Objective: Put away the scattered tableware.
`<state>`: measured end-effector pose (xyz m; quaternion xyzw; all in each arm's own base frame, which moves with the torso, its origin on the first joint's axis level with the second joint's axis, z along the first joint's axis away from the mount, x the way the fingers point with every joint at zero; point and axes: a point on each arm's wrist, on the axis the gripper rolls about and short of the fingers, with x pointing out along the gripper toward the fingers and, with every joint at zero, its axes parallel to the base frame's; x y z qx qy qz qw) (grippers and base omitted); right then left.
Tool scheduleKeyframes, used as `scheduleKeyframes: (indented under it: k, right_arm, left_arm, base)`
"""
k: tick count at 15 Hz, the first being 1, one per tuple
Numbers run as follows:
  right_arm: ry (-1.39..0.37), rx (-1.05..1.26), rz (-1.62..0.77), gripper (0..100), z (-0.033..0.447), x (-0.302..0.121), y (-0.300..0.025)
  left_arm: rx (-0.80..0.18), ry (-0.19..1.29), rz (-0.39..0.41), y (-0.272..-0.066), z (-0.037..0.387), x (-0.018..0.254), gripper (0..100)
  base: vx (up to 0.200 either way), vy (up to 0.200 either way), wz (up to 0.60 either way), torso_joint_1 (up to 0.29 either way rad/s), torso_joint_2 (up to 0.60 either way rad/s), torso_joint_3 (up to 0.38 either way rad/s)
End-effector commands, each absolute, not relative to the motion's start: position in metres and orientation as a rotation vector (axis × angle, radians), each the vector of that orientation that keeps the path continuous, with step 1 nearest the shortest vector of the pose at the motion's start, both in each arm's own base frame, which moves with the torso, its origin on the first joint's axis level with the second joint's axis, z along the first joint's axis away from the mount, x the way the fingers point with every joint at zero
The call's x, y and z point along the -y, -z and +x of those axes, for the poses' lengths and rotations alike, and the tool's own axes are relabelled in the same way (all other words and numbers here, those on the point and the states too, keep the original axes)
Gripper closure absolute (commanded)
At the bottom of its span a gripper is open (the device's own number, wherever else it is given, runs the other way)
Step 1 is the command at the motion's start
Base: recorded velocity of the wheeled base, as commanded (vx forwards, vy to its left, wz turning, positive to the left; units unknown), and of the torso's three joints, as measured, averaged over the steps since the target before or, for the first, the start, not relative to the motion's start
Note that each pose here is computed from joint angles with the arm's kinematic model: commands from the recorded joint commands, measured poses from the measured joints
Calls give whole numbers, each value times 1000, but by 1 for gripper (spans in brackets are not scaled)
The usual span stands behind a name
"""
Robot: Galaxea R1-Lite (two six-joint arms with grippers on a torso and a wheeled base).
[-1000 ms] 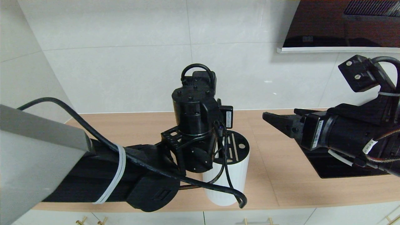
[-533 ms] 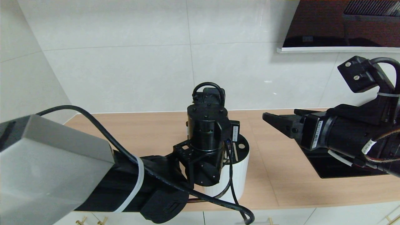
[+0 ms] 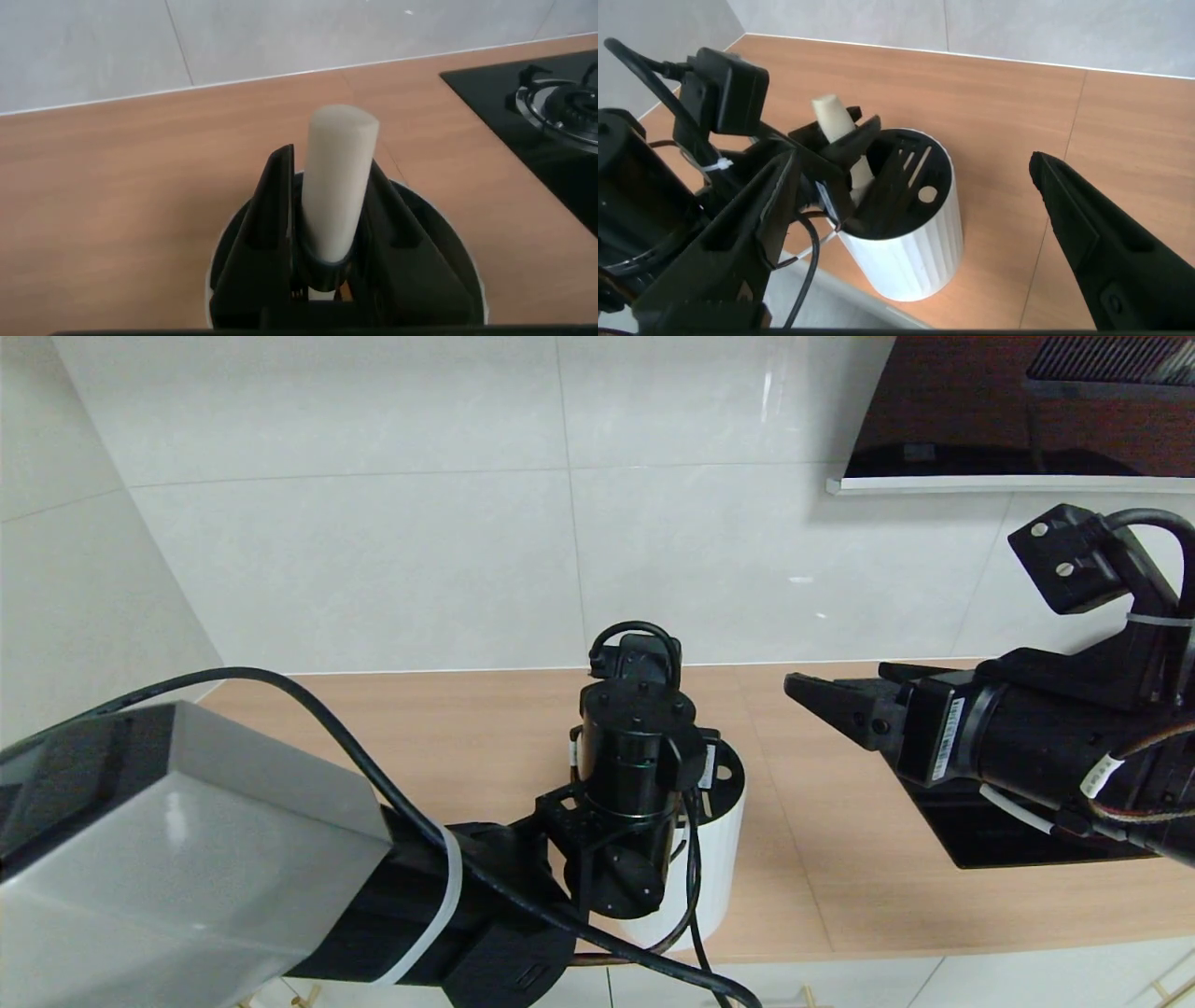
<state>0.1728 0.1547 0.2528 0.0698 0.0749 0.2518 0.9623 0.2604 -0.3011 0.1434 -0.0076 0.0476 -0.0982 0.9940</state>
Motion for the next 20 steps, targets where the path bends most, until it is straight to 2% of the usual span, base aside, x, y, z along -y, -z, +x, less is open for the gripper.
scheduleKeyframes:
  k: [1, 2, 8, 12, 14, 15, 16, 17, 18, 20]
  right_arm:
    - [-512, -152, 141, 0, 173, -155, -253]
    - [-512, -152, 141, 0, 173, -155, -253]
    - [-510, -151, 141, 0, 172, -154, -253]
    - [-510, -151, 141, 0, 172, -154, -253]
    - [-510, -141, 149, 0, 171, -153, -255]
    - [-508, -134, 153, 0, 170, -151, -257]
    - [-508, -134, 153, 0, 170, -151, -257]
    - [-475, -110, 165, 0, 171, -141, -262]
    - [-446, -82, 178, 0, 171, -132, -268]
    - [-388, -26, 158, 0, 169, -114, -278]
  left_arm:
    - [-98, 194, -13, -142, 261, 301, 100]
    - [-98, 196, -13, -142, 261, 302, 0]
    - [-81, 198, -33, -147, 260, 301, 0]
    - [-30, 214, -85, -170, 250, 290, 0]
    - [80, 273, -191, -210, 235, 273, 0]
    - [104, 297, -213, -220, 229, 266, 0]
    - [104, 297, -213, -220, 229, 266, 0]
    - [154, 360, -251, -245, 213, 246, 0]
    - [192, 385, -248, -260, 199, 226, 0]
    - [235, 372, -200, -271, 179, 198, 0]
  base:
    - [0, 0, 0, 0, 0, 0]
    - [0, 0, 0, 0, 0, 0]
    - [0, 0, 0, 0, 0, 0]
    - [0, 0, 0, 0, 0, 0]
    - [0, 0, 0, 0, 0, 0]
    - [0, 0, 0, 0, 0, 0]
    - [0, 0, 0, 0, 0, 0]
    - [0, 0, 0, 0, 0, 0]
    - [0, 0, 0, 0, 0, 0]
    - [0, 0, 0, 0, 0, 0]
